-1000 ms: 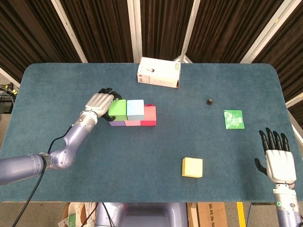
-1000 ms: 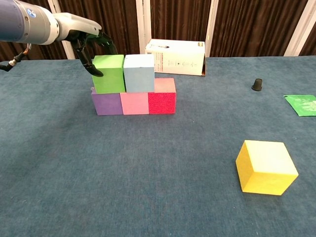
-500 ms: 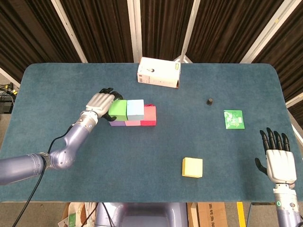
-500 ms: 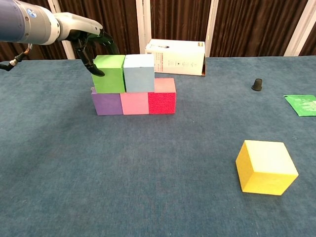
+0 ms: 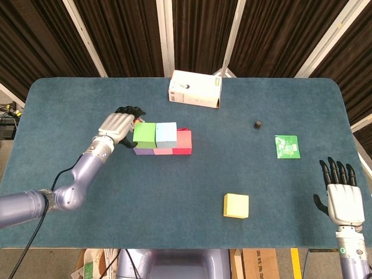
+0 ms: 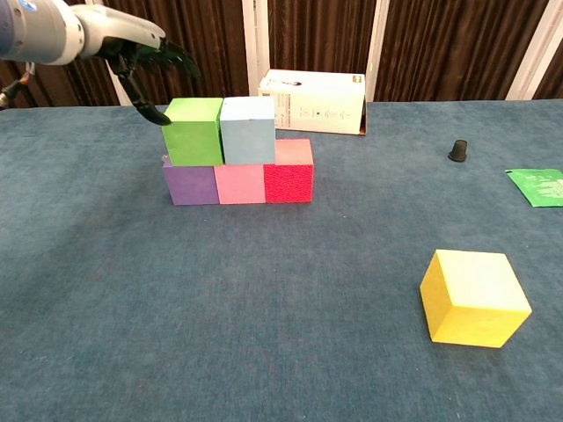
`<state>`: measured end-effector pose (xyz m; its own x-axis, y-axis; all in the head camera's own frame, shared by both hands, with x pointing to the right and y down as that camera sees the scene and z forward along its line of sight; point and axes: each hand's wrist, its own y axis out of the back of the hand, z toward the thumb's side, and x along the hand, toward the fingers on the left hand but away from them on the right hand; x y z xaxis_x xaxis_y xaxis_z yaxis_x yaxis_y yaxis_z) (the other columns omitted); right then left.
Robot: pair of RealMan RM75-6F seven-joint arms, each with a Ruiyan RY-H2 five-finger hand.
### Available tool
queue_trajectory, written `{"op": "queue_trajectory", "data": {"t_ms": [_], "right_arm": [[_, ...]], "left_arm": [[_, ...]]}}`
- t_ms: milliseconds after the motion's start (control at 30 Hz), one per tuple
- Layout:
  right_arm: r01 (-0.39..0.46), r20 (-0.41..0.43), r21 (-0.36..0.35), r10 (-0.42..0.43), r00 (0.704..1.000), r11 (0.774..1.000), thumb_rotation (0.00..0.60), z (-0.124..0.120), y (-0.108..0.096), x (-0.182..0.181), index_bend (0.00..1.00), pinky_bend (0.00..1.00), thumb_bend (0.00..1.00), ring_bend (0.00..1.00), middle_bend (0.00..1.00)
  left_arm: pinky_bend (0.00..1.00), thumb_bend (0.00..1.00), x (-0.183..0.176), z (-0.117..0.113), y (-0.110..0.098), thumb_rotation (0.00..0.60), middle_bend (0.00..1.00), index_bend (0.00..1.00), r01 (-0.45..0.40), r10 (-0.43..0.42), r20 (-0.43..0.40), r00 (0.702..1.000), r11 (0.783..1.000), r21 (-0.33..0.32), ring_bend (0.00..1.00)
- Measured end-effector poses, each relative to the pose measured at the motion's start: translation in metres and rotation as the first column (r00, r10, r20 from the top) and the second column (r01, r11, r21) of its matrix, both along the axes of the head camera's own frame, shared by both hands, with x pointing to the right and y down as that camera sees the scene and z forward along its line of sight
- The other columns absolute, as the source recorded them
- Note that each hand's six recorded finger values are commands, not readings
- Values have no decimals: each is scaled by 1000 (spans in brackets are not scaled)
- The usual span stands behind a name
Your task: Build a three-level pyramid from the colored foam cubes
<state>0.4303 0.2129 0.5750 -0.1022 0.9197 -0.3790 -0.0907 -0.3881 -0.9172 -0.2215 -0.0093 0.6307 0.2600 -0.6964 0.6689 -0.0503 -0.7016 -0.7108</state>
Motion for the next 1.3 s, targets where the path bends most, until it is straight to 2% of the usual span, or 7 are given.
{"op": "queue_trajectory", "data": {"t_ms": [200,533,1033,1300], "right_arm": [[-9,16,1,9,1000,1000,600,-2,0,2,48,0,324,0,9],[-4,50,-11,5,999,1000,600,-2,1,0,50,0,323,0,9],[-9,63,-31,11,998,999,600,2,1,0,50,0,323,0,9],[-2,77,-38,4,997,999,600,2,3,-2,51,0,324,0,9]], "left_arm": [[0,320,-21,-14,1,600,35,114,38,-37,-24,999,999,24,0],[0,320,-73,-32,16,600,45,214,82,-80,-58,995,996,39,0],[0,319,-99,-10,48,600,44,220,46,-47,-35,998,998,-37,0],[0,319,-115,-3,64,600,37,197,66,-68,-42,997,997,-41,0]]}}
